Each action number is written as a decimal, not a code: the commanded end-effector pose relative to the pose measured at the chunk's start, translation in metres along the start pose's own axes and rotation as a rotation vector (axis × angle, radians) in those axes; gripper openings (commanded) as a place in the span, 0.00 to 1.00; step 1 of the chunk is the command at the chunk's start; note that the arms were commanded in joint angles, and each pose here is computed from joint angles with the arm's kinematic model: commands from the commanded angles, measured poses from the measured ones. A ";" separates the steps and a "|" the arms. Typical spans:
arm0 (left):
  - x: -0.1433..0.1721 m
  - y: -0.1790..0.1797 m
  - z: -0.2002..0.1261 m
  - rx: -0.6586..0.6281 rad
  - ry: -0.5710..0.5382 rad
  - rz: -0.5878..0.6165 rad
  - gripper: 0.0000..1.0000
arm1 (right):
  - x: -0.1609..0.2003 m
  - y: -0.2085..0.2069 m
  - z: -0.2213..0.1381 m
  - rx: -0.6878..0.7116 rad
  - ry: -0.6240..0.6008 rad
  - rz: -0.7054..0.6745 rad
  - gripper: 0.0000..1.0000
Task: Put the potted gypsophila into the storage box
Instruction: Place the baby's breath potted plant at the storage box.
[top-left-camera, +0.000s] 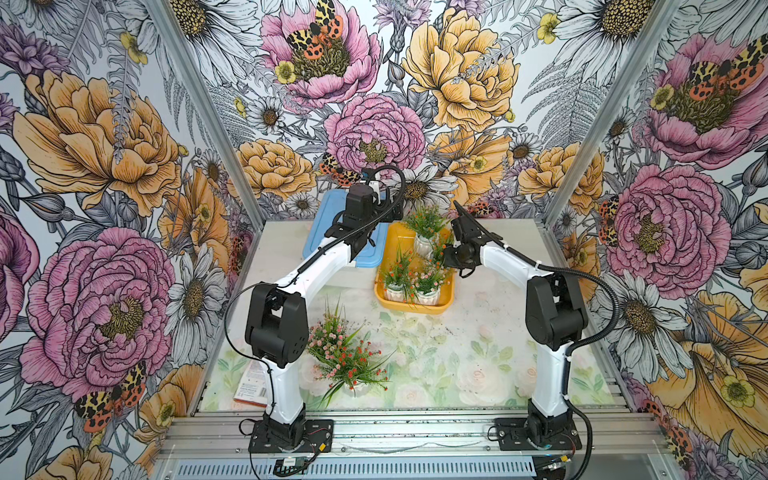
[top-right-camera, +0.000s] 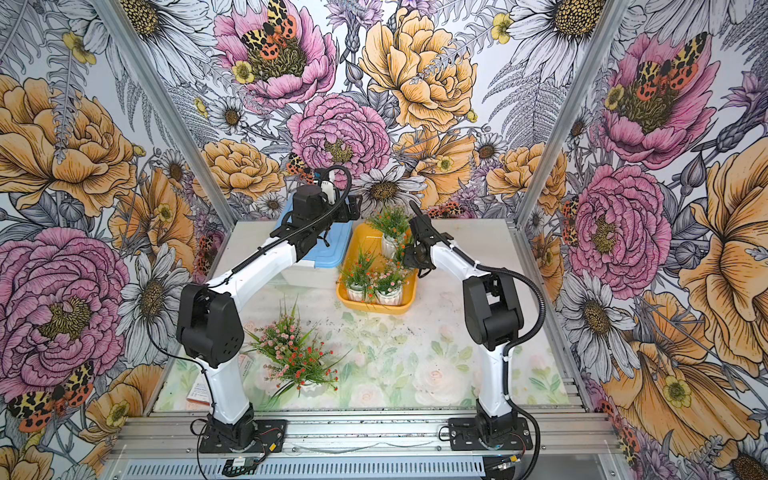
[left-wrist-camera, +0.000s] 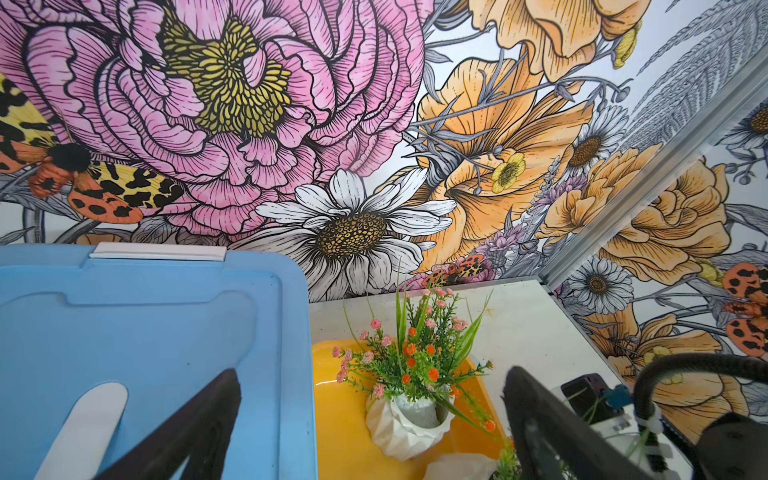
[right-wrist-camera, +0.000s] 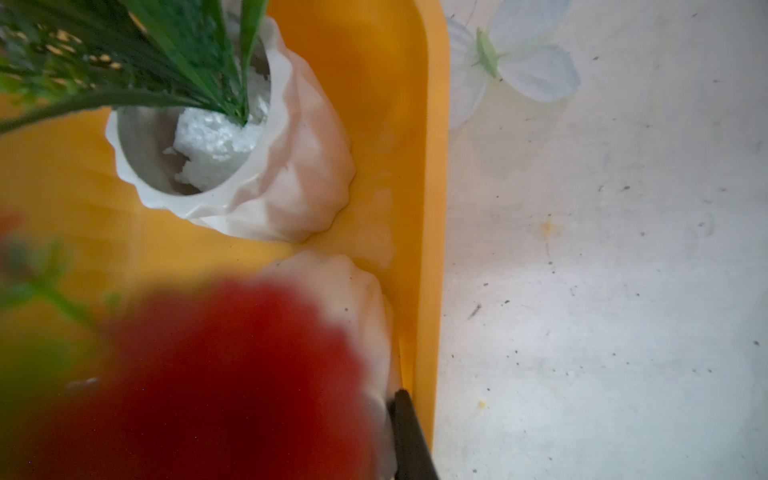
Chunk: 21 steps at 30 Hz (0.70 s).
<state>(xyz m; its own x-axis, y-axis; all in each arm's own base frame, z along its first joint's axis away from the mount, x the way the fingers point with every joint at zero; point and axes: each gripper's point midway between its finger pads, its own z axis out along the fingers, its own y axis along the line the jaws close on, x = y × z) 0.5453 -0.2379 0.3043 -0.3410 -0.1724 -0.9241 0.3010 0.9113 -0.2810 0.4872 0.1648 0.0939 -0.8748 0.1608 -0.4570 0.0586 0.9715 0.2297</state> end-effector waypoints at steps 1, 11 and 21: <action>-0.019 -0.007 -0.013 0.001 -0.048 0.008 0.99 | -0.027 0.017 -0.012 -0.038 -0.076 -0.017 0.17; -0.015 -0.006 -0.013 0.001 -0.039 0.009 0.99 | -0.052 0.010 -0.038 -0.007 -0.166 0.000 0.37; -0.015 -0.008 -0.006 0.025 -0.028 0.006 0.99 | -0.034 -0.030 -0.038 0.030 -0.129 0.123 0.38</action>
<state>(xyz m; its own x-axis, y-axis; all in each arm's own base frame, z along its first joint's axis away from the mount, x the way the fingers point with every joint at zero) 0.5452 -0.2381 0.3041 -0.3416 -0.1721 -0.9239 0.3019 0.9109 -0.2813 0.4979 0.1303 0.1248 -0.8133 0.2614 -0.5198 0.1488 0.9571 0.2485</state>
